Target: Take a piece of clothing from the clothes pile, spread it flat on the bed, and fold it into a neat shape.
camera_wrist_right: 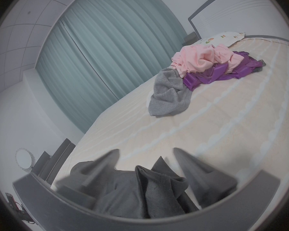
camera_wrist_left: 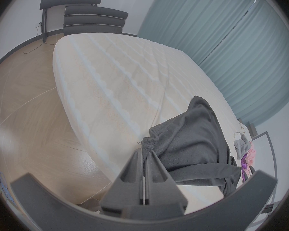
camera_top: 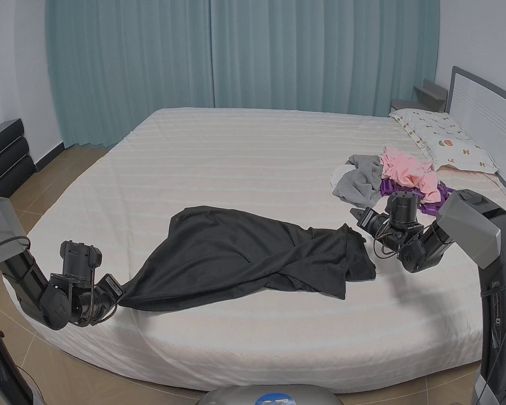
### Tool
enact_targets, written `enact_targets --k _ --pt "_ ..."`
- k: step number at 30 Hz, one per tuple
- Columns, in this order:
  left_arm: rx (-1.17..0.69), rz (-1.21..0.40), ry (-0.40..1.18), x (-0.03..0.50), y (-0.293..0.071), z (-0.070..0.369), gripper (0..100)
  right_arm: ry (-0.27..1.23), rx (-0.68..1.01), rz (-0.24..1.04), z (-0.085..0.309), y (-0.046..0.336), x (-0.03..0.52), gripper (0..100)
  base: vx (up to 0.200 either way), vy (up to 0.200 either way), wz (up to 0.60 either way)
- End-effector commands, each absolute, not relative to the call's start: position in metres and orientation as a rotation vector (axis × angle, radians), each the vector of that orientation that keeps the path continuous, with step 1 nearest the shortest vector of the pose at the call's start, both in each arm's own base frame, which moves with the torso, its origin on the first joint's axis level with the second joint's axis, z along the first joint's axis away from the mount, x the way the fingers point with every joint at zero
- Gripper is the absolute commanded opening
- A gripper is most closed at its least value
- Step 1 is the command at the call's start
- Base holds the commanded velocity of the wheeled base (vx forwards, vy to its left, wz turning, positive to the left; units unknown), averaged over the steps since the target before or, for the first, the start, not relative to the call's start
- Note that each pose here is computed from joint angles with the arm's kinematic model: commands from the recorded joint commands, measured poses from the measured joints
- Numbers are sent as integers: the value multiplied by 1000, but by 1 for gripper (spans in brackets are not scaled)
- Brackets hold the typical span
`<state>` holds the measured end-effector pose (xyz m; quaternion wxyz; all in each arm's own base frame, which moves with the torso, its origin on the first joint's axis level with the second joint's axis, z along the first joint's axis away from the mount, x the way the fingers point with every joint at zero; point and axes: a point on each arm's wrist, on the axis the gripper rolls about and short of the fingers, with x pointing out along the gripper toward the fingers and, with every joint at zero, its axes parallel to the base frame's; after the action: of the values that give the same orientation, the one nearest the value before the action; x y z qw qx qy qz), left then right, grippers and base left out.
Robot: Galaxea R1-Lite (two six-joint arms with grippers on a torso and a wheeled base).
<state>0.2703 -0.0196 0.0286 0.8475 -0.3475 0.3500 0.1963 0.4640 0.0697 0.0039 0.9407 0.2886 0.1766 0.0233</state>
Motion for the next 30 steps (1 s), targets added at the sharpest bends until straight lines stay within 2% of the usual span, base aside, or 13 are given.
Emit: enact_targets --k 1,7,15,22,30 --pt "-729 414 748 271 -21 26 0 338 602 50 30 60 452 100 0 0 0" --pt "-729 414 747 271 -21 26 0 422 609 128 54 60 407 100 0 0 0" --pt "-727 402 744 269 -24 28 0 644 589 196 35 79 341 100 0 0 0" --pt "-726 401 746 268 -24 28 0 776 568 209 4 95 324 100 0 0 0" --pt "-724 401 748 268 -24 28 0 831 598 216 -21 116 331 100 0 0 0"
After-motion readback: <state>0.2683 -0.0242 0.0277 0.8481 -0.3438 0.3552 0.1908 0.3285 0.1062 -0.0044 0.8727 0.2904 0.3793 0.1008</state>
